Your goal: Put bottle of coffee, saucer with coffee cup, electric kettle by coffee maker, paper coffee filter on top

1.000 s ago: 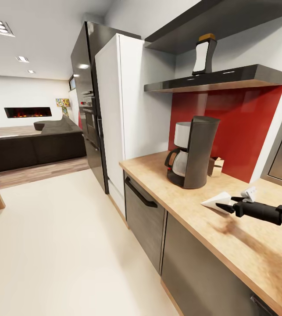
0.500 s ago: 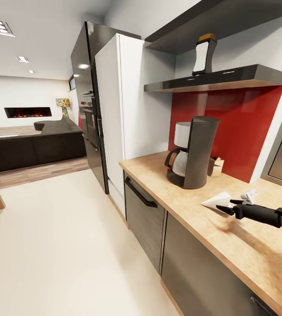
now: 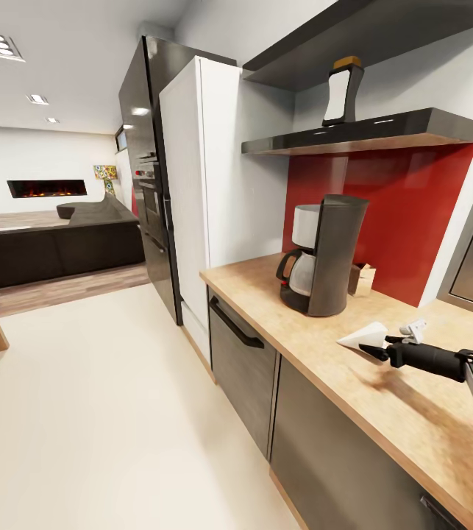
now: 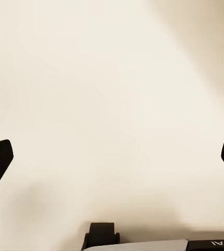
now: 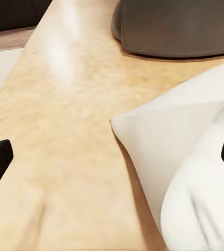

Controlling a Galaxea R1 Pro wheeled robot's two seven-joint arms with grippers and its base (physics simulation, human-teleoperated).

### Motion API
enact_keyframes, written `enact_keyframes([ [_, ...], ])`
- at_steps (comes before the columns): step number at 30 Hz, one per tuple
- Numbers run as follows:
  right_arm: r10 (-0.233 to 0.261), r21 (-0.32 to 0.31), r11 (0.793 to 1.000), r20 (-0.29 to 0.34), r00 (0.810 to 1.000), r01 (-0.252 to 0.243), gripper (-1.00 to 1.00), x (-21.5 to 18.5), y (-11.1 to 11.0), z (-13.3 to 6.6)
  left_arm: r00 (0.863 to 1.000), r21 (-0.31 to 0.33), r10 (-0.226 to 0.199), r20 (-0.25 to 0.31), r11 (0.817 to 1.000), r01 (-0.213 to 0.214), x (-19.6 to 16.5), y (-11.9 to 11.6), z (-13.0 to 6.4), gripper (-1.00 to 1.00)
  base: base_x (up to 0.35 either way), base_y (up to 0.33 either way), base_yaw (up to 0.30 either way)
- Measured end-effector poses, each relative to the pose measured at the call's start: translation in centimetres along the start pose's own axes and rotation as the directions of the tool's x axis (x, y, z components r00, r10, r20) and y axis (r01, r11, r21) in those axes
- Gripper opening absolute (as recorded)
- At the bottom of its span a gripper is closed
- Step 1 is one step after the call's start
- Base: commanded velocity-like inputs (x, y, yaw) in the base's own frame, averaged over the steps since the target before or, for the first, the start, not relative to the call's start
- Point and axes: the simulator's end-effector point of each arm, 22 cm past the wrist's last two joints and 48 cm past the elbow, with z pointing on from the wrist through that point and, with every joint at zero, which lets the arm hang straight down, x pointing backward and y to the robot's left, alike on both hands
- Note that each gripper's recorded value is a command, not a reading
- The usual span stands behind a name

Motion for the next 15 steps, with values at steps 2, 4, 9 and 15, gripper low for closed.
enact_keyframes([
  [2, 0.025, 0.0, 1.0, -0.011, 1.0, -0.025, 1.0, 0.24, 0.02, 0.0, 1.0, 0.0, 0.0, 0.0, 1.0, 0.0, 0.0, 0.0, 0.0, 1.0, 0.0, 0.0, 0.0],
  [4, 0.042, -0.001, 0.999, -0.017, 0.999, -0.042, 1.0, 0.36, 0.04, 0.0, 1.0, 0.0, 0.0, 0.0, 1.0, 0.0, 0.0, 0.0, 0.0, 1.0, 0.0, 0.0, 0.0],
  [9, 0.061, -0.003, 0.998, -0.012, 0.998, -0.061, 1.0, 0.24, 0.05, -0.09, 1.0, 0.0, 0.0, 0.0, 1.0, 0.0, 0.0, 0.0, 0.0, 1.0, 0.0, 0.0, 0.0],
  [15, 0.072, -0.004, 0.997, -0.009, 0.997, -0.072, 1.0, 0.16, 0.03, -0.15, 1.0, 0.0, 0.0, 0.0, 1.0, 0.0, 0.0, 0.0, 0.0, 1.0, 0.0, 0.0, 0.0],
])
